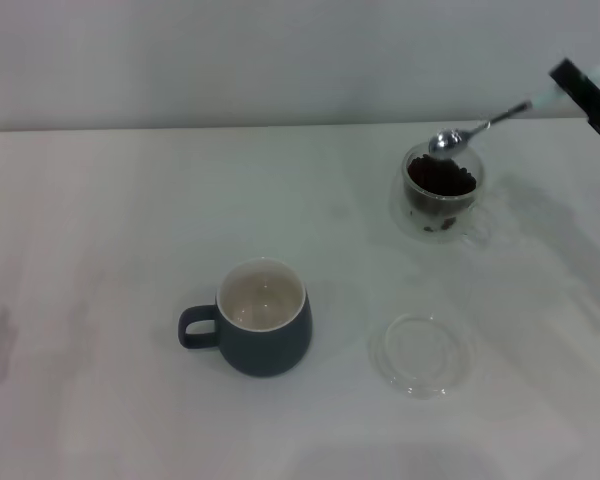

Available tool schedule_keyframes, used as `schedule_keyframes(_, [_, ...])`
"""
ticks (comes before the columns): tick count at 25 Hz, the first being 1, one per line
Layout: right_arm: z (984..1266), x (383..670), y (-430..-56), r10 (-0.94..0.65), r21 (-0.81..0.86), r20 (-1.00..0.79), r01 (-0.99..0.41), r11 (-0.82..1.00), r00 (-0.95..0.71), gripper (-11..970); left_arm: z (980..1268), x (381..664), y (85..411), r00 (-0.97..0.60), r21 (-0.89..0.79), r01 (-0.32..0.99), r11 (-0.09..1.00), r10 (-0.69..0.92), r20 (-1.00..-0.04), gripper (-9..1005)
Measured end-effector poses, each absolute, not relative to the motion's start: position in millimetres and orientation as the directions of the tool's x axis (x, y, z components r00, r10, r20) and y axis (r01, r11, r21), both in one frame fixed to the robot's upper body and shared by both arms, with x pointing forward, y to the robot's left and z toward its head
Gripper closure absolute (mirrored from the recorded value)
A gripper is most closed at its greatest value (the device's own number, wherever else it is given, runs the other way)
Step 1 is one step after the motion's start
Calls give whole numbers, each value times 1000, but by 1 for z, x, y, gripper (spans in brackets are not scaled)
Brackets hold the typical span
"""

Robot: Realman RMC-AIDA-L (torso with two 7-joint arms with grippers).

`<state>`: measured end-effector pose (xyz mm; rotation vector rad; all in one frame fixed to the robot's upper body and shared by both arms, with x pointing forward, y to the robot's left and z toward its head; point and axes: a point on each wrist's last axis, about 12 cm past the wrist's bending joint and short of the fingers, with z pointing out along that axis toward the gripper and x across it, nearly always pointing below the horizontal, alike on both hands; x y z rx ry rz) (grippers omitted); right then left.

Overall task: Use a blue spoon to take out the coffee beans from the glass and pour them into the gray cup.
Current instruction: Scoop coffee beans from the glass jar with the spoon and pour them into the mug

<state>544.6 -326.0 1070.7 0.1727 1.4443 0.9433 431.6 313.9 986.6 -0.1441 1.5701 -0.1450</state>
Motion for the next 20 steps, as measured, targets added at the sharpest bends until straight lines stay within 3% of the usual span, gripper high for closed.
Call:
schedule_keyframes(14, [1088,582,-296,409,367,-912,-514,775,-36,814,985,442,307,-34,-189,8,982,-189,-981,207])
schedule_keyframes(20, [1085,582,-297,332,298,-943,-502,812,-23,814,984,440,308,-38,-193,0,981,-193,-980,207])
